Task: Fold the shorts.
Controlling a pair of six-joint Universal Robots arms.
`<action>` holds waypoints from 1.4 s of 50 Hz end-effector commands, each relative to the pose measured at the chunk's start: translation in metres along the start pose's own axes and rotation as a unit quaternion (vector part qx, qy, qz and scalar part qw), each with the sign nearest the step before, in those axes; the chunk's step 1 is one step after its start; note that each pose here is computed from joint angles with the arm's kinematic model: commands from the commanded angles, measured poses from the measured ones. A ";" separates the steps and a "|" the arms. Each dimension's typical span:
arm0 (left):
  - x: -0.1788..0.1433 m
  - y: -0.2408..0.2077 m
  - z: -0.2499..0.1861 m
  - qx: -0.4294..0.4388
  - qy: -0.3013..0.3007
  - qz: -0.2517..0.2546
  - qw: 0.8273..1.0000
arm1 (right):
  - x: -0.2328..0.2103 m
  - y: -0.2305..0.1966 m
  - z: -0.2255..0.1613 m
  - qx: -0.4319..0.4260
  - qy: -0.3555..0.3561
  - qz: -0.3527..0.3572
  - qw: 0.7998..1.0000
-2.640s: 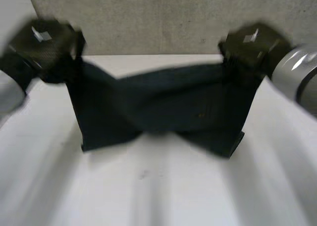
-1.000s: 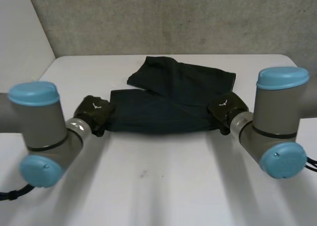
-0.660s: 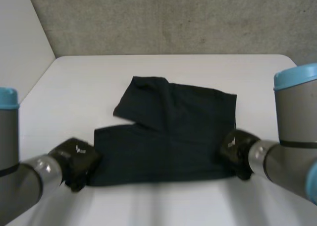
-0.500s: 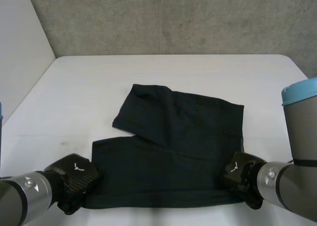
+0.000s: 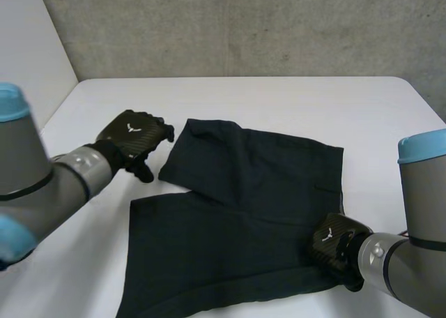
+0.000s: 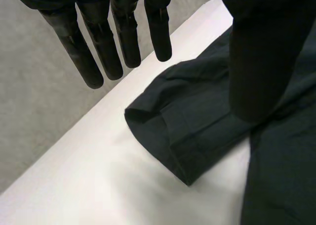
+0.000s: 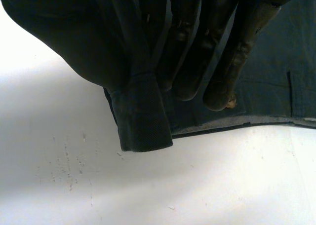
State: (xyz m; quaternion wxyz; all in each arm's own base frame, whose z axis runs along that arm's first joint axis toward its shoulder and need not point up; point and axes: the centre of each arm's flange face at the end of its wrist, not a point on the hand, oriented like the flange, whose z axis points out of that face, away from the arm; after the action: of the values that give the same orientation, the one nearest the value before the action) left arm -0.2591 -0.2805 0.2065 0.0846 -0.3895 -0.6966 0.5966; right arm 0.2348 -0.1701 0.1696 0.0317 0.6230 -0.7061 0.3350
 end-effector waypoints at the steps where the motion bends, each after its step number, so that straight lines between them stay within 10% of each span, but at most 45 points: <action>1: 0.003 0.029 0.048 -0.021 0.026 -0.020 0.999 | -0.003 0.002 0.003 0.003 0.003 -0.001 1.000; 41: 0.007 0.066 0.075 -0.121 -0.029 0.027 0.992 | -0.001 0.003 0.008 0.014 0.024 -0.002 1.000; 70: 0.009 0.035 0.080 -0.002 -0.041 0.042 0.998 | -0.002 0.003 0.011 0.016 0.024 0.020 0.999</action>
State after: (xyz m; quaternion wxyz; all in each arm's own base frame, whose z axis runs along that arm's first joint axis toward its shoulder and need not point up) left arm -0.2968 -0.3313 0.1328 0.0349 -0.4134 -0.7082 0.5712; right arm 0.2362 -0.1736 0.1595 0.0316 0.6008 -0.7125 0.3612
